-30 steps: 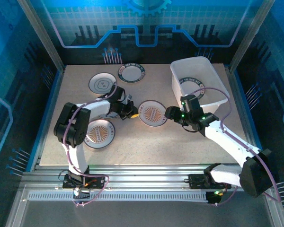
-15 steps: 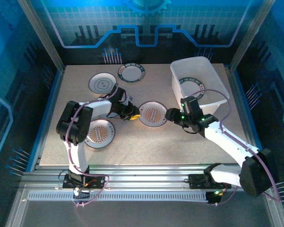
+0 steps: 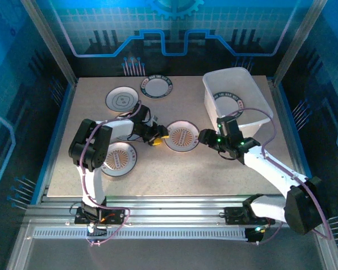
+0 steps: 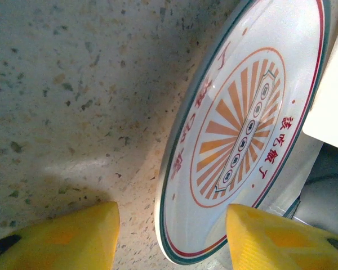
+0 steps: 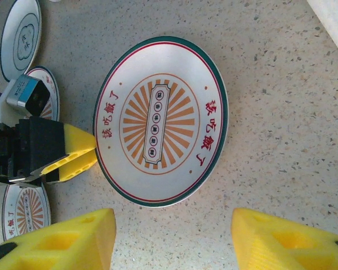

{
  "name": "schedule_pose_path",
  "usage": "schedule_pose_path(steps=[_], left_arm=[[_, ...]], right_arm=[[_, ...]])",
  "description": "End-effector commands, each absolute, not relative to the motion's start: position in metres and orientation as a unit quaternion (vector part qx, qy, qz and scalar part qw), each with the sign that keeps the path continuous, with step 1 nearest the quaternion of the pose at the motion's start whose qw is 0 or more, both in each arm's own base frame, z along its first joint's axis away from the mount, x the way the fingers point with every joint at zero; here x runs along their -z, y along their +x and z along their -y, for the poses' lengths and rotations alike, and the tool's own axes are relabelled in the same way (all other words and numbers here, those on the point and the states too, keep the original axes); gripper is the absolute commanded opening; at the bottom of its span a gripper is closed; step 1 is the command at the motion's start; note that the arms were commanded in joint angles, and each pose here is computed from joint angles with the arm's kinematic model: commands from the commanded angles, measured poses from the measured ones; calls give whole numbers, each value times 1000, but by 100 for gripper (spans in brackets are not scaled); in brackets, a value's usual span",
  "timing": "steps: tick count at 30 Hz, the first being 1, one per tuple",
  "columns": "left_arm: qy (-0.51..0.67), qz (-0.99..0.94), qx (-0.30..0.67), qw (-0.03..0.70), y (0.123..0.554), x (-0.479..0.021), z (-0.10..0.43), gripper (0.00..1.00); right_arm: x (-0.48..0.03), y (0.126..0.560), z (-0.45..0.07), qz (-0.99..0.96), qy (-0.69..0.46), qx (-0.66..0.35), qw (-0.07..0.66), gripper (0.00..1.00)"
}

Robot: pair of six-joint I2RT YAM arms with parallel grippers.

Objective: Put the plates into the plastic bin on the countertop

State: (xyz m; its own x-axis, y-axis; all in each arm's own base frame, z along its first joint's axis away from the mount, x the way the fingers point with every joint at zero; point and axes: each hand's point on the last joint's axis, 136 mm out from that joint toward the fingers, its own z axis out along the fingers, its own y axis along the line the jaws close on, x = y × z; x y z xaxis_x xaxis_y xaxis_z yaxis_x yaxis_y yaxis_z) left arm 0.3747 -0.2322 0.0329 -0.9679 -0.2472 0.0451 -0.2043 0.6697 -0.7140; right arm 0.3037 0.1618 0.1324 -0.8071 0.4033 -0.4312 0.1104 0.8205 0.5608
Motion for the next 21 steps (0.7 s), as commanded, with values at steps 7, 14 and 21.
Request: schedule_pose_path(steps=[7,14,21], left_arm=[[-114,-916,383,26,389,-34,245,55],[-109,-922,371,14,388,-30,251,47],[-111,-923,368,9,388,-28,251,24]], right_arm=[[-125,300,-153,-912,151,-269,270,57],[-127,300,-148,-910,156,-270,274,57],[-128,299,-145,-907,162,-273,276,56]])
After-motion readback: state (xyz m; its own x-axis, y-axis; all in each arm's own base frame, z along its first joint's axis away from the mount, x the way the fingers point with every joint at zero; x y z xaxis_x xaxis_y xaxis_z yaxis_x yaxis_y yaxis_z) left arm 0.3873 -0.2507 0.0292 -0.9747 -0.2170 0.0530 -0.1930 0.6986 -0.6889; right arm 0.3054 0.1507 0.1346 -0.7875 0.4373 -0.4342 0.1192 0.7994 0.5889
